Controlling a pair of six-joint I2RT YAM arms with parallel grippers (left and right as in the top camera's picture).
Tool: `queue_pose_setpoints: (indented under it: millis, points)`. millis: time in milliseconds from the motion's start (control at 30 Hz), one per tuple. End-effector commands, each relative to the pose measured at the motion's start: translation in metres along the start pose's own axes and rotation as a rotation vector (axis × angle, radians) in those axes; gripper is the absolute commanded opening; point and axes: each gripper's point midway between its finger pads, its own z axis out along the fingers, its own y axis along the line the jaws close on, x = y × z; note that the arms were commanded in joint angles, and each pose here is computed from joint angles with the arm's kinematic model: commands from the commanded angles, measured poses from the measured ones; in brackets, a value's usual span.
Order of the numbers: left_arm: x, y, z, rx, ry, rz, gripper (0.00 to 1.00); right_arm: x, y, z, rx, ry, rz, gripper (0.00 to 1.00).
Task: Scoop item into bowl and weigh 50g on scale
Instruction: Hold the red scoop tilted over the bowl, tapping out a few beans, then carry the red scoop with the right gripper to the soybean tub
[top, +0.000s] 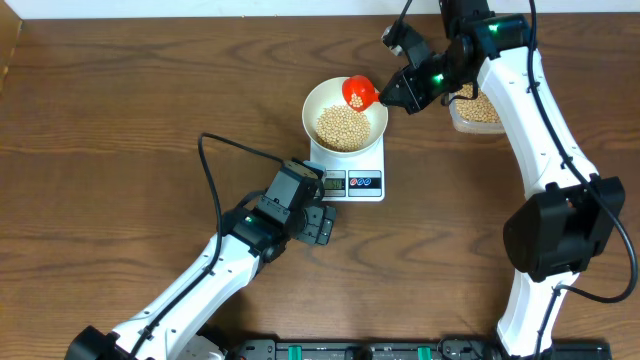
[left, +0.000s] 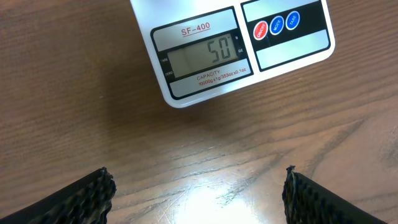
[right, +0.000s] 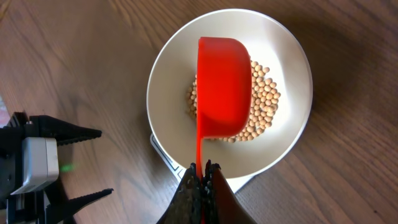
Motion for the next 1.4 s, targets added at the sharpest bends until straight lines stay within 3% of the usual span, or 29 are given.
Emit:
queue_pose_setpoints:
  millis: [0, 300, 500, 833, 1367]
  points:
    - [-0.001, 0.002, -0.002, -0.005, -0.009, 0.006, 0.89, -0.017, 0.022, -0.020, -0.068, -0.080, -0.028, 0.01]
    - [-0.001, 0.002, -0.003, -0.005, -0.009, 0.007, 0.89, -0.026, 0.015, -0.056, -0.211, -0.214, 0.032, 0.01]
    - [-0.001, 0.002, -0.003, -0.005, -0.009, 0.007, 0.89, -0.021, -0.013, -0.097, -0.145, -0.284, 0.084, 0.01]
    - [-0.001, 0.002, -0.003, -0.005, -0.009, 0.007, 0.89, 0.034, -0.093, -0.180, 0.286, -0.279, 0.387, 0.01]
    - [-0.001, 0.002, -0.003, -0.005, -0.009, 0.007, 0.89, 0.111, -0.148, -0.177, 0.748, 0.051, 0.596, 0.01]
